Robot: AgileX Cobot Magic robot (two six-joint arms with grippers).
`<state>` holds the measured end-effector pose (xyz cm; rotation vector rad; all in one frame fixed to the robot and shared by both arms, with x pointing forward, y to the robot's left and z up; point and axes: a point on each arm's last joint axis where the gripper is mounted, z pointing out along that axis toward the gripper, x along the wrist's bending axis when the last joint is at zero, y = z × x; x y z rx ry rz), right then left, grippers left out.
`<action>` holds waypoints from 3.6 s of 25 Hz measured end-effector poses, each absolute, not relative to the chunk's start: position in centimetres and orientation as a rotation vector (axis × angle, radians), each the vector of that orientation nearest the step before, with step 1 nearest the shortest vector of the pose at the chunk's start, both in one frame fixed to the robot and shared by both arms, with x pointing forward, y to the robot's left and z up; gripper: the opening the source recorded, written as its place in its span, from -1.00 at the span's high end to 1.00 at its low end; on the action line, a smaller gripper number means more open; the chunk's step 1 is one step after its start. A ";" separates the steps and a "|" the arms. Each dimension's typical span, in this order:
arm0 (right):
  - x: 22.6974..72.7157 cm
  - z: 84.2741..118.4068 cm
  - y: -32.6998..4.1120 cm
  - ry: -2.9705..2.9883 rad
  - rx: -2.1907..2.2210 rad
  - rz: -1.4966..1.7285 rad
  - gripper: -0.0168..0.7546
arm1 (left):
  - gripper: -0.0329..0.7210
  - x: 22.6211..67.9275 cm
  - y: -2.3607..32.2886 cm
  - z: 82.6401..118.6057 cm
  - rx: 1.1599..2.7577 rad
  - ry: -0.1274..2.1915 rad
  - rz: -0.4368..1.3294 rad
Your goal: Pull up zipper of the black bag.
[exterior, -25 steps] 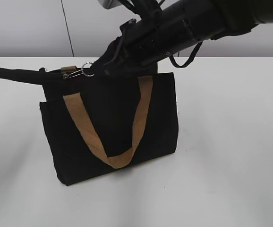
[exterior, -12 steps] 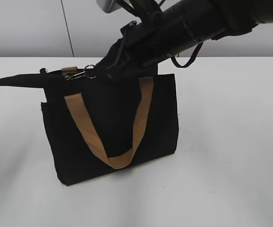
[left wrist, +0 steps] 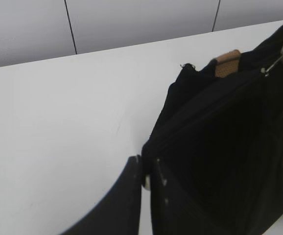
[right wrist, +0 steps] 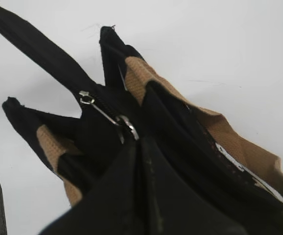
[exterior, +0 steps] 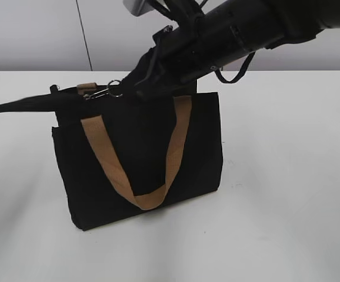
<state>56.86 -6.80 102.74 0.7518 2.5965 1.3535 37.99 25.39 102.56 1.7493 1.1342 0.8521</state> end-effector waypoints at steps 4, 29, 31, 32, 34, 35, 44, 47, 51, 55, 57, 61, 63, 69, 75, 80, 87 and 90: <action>57.7 102.7 -8.1 2.571 0.806 1.340 0.96 | 0.89 38.0 25.4 102.5 1.752 1.136 0.850; 60.5 102.6 -15.1 2.532 1.010 1.317 0.96 | 0.89 38.0 25.4 102.5 1.759 1.140 0.847; 60.7 102.6 -15.7 2.529 1.026 1.316 0.96 | 0.89 37.9 25.4 102.5 1.761 1.141 0.846; 60.7 102.6 -15.9 2.528 1.033 1.316 0.96 | 0.89 37.9 25.4 102.4 1.761 1.141 0.846; 60.7 102.6 -16.2 2.531 1.039 1.319 0.96 | 0.89 37.9 25.4 102.4 1.764 1.143 0.844; 60.7 102.6 -16.2 2.534 1.041 1.321 0.96 | 0.89 37.9 25.4 102.4 1.769 1.146 0.841; 60.3 102.6 -16.1 2.582 1.047 1.349 0.96 | 0.89 37.8 25.4 102.3 1.772 1.163 0.824; 60.0 102.9 -16.1 2.599 1.063 1.361 0.82 | 0.82 37.8 25.4 102.1 1.778 1.184 0.804; 59.5 104.0 -16.3 2.581 1.102 1.357 0.36 | 0.40 37.7 25.4 101.9 1.784 1.209 0.777; 58.7 105.2 -16.6 2.575 1.139 1.334 0.06 | -0.05 37.5 25.5 101.7 1.793 1.237 0.748; 58.3 105.5 -16.8 2.596 1.148 1.295 0.02 | -0.13 37.4 25.4 101.5 1.795 1.262 0.720; 57.5 105.9 -17.3 2.638 1.197 1.196 0.01 | -0.18 37.3 25.3 101.9 1.809 1.315 0.648; 57.1 105.9 -17.6 2.660 1.221 1.131 0.00 | -0.18 37.3 25.2 102.5 1.812 1.322 0.633; 56.0 106.9 -18.2 2.658 1.334 1.046 0.00 | -0.19 36.9 25.2 102.8 1.897 1.364 0.563; 54.1 109.0 -18.8 2.653 1.325 1.022 0.00 | -0.35 36.0 25.3 102.3 1.995 1.457 0.447; 50.0 110.2 -19.6 2.643 1.306 1.042 0.00 | -0.39 35.8 25.3 103.3 2.012 1.484 0.410; 43.5 110.9 -21.4 2.563 1.335 1.046 0.00 | -0.39 34.3 25.7 104.4 2.013 1.525 0.359; 40.5 111.6 -22.4 2.483 1.347 1.051 0.00 | -0.39 33.0 26.1 104.9 1.974 1.519 0.368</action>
